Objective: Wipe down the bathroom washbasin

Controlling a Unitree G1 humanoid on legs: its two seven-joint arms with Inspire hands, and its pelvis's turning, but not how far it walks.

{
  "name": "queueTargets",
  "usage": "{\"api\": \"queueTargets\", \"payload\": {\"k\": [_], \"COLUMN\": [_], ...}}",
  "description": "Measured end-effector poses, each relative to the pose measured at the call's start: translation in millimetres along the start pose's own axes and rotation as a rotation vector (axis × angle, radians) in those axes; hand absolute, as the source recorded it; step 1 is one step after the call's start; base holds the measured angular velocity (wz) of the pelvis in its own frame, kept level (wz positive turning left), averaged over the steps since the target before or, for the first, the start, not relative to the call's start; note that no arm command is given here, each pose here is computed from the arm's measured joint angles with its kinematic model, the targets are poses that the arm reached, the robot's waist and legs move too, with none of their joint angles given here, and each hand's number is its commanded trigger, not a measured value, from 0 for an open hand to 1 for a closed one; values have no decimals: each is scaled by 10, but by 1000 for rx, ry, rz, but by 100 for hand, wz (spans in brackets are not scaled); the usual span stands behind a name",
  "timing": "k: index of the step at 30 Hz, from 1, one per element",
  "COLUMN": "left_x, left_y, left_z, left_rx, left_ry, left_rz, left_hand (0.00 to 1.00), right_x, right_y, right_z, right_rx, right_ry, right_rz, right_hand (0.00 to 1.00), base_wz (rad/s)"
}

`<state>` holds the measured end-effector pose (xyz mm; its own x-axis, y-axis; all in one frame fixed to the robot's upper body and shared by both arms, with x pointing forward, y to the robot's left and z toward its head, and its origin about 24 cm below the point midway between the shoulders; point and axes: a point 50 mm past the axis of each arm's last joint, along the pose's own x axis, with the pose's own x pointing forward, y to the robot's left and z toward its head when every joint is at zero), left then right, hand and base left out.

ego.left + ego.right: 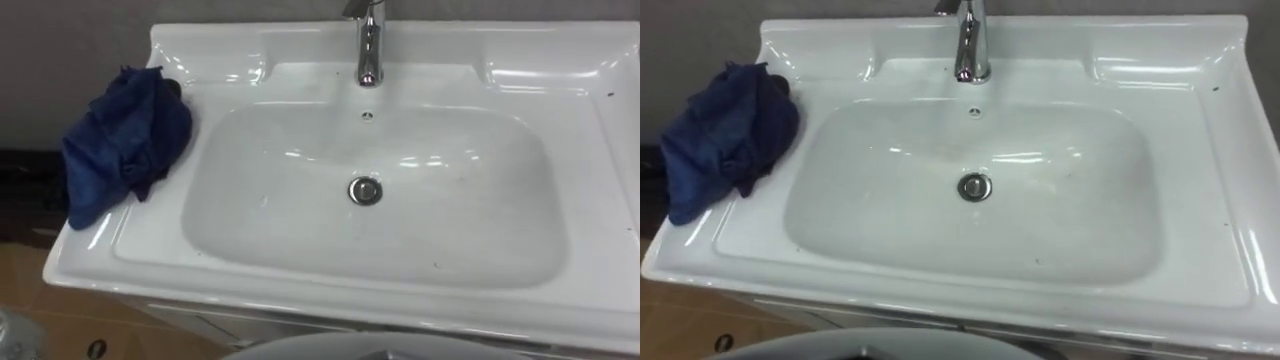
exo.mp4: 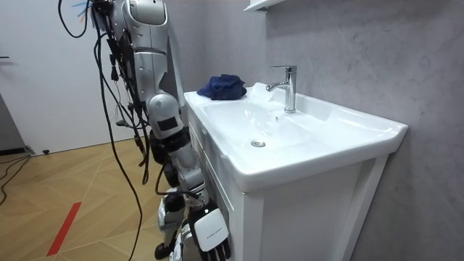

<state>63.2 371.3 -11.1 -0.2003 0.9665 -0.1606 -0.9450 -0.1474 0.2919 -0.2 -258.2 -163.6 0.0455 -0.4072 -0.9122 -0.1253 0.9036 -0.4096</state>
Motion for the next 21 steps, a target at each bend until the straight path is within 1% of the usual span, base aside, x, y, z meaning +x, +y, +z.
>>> {"api": "queueTargets", "payload": {"k": [2,4,5,7,8,9,10,11,13,16,17,18,21], "left_x": [11,-24,-38,-118,-140,-176,-215,-240,-343,-436,-444,-458,-527], "left_y": [57,135,155,224,245,299,368,395,484,539,572,618,675], "left_z": [-144,-389,-445,-682,-750,-878,-1009,-1077,-1298,-1455,-1482,-1534,-1660], "left_rx": [50,146,167,266,296,362,453,496,633,755,783,840,950], "left_ry": [33,88,101,151,166,189,195,204,245,258,258,256,286], "left_rz": [19,21,17,-22,-33,-52,-79,-97,-174,-283,-299,-340,-446], "left_hand": [0,0,0,0,0,0,0,0,0,0,0,0,0], "right_x": [4,5,5,3,4,5,5,5,5,8,9,10,18], "right_y": [-26,-46,-42,-40,-47,-53,-53,-54,-49,-54,-55,-57,-65], "right_z": [-8,-21,-26,-69,-69,-64,-59,-59,-65,-44,-36,-23,23], "right_rx": [-3,-4,-4,-10,-11,-12,-11,-9,0,-1,0,1,1], "right_ry": [4,6,8,18,19,17,15,15,19,16,14,10,4], "right_rz": [-7,-12,-11,-11,-13,-15,-15,-15,-12,-12,-12,-10,2], "right_hand": [0,0,0,0,0,0,0,0,0,0,0,0,0], "base_wz": [2,0,8,9,3,0,0,5,9,7,10,7,1]}}
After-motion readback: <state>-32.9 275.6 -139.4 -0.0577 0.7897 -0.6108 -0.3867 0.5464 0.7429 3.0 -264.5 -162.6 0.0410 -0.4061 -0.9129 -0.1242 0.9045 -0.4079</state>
